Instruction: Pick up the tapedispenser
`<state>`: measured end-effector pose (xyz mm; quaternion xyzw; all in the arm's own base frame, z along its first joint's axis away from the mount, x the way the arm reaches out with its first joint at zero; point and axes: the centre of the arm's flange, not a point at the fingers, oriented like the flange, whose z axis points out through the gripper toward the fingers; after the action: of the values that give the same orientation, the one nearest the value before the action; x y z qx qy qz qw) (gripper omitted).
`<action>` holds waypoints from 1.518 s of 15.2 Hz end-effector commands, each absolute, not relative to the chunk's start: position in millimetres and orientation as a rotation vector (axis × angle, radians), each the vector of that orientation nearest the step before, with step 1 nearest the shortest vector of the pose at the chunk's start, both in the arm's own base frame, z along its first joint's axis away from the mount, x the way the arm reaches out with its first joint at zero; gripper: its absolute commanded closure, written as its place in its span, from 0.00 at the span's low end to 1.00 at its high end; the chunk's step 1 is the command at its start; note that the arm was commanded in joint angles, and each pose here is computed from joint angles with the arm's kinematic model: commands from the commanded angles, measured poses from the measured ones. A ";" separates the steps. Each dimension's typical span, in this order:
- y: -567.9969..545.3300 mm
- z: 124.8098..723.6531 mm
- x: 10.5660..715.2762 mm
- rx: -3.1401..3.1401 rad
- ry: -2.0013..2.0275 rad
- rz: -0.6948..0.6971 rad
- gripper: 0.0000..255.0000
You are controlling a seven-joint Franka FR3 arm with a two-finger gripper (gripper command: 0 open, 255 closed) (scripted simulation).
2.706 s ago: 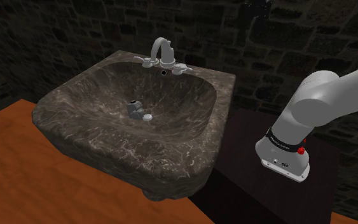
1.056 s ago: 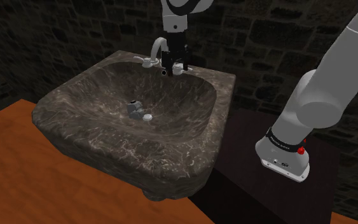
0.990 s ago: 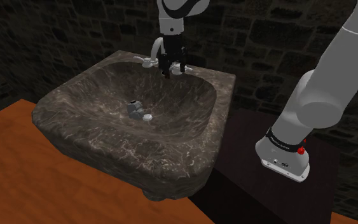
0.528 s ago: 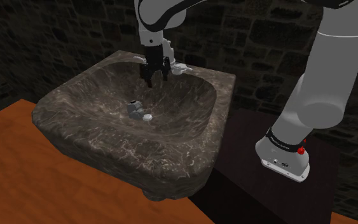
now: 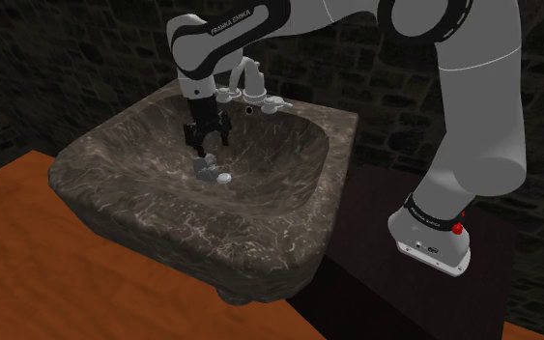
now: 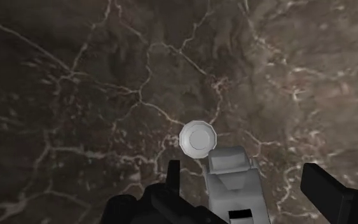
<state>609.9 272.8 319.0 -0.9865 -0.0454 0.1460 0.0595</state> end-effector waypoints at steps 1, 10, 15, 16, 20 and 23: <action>288.3 306.7 620.7 -2.978 -0.152 0.433 0.00; 288.3 266.7 620.6 -2.978 -0.152 0.433 0.00; 288.6 267.2 620.3 -2.978 -0.152 0.433 1.00; 288.7 267.0 620.4 -2.978 -0.152 0.433 1.00; 288.3 266.7 620.7 -2.978 -0.152 0.433 1.00; 288.3 282.6 620.6 -2.978 -0.152 0.433 1.00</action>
<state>620.5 288.4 277.5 -0.9863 -0.0502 0.1435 0.0642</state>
